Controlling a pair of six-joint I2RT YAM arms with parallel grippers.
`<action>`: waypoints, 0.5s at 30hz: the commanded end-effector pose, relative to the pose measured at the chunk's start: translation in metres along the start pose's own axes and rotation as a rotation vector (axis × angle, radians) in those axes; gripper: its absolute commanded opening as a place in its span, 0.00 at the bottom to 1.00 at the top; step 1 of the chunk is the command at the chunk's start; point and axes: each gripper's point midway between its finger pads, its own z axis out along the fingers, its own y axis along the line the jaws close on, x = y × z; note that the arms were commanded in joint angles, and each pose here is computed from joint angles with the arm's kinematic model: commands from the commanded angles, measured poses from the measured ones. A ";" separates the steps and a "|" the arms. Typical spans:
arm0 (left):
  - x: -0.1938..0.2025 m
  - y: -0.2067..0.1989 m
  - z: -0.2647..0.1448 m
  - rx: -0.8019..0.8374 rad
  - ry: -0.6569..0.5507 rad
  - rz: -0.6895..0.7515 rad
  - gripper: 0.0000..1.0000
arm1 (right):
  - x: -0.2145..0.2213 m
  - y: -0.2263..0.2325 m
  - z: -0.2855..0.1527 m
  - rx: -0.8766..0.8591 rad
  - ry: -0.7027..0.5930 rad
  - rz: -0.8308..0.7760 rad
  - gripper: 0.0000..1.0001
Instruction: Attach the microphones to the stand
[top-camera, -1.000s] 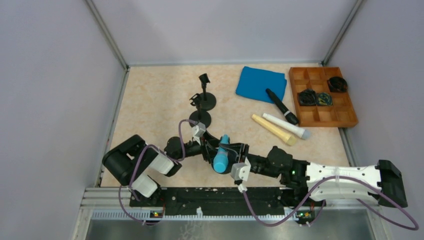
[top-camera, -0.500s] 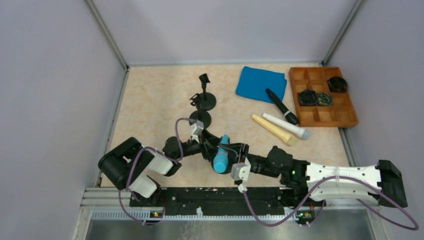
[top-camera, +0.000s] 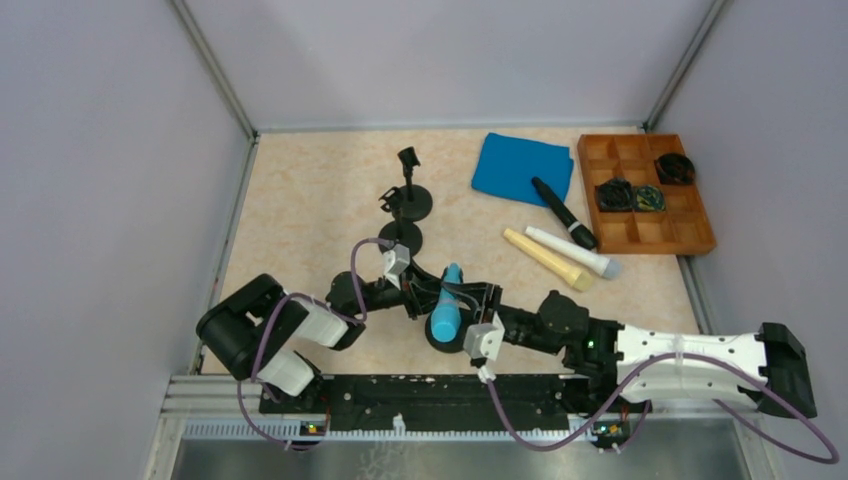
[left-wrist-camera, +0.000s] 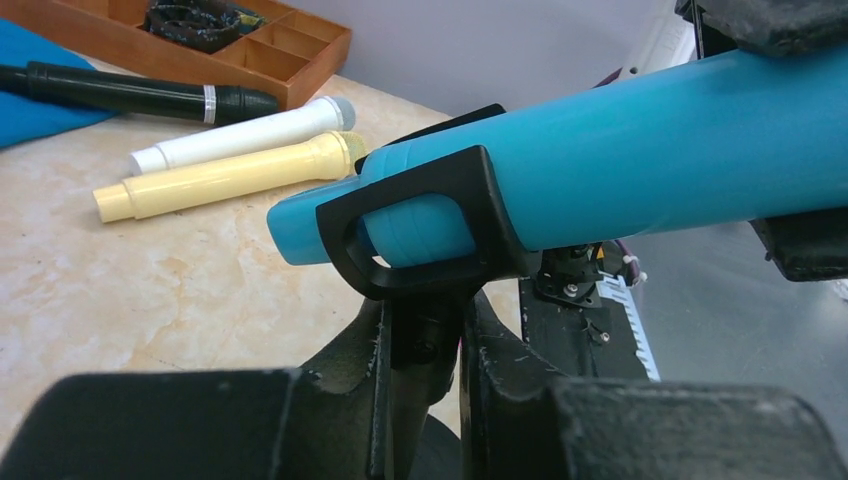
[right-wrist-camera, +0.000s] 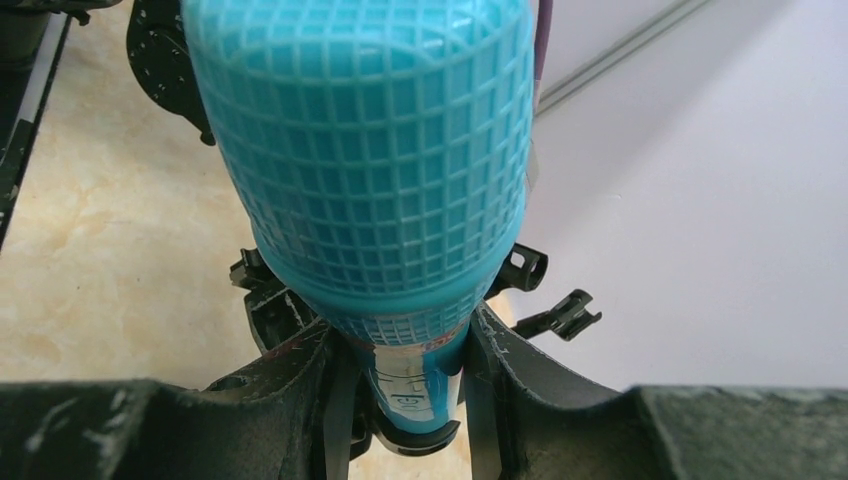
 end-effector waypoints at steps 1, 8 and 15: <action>-0.044 -0.015 -0.002 0.051 -0.183 0.104 0.00 | 0.007 0.035 -0.007 -0.171 0.027 0.009 0.00; -0.034 -0.023 -0.004 0.100 -0.143 0.172 0.00 | 0.039 0.046 -0.010 -0.215 0.110 0.046 0.00; -0.031 -0.025 -0.001 0.117 -0.134 0.189 0.00 | 0.080 0.045 -0.015 -0.236 0.192 0.073 0.00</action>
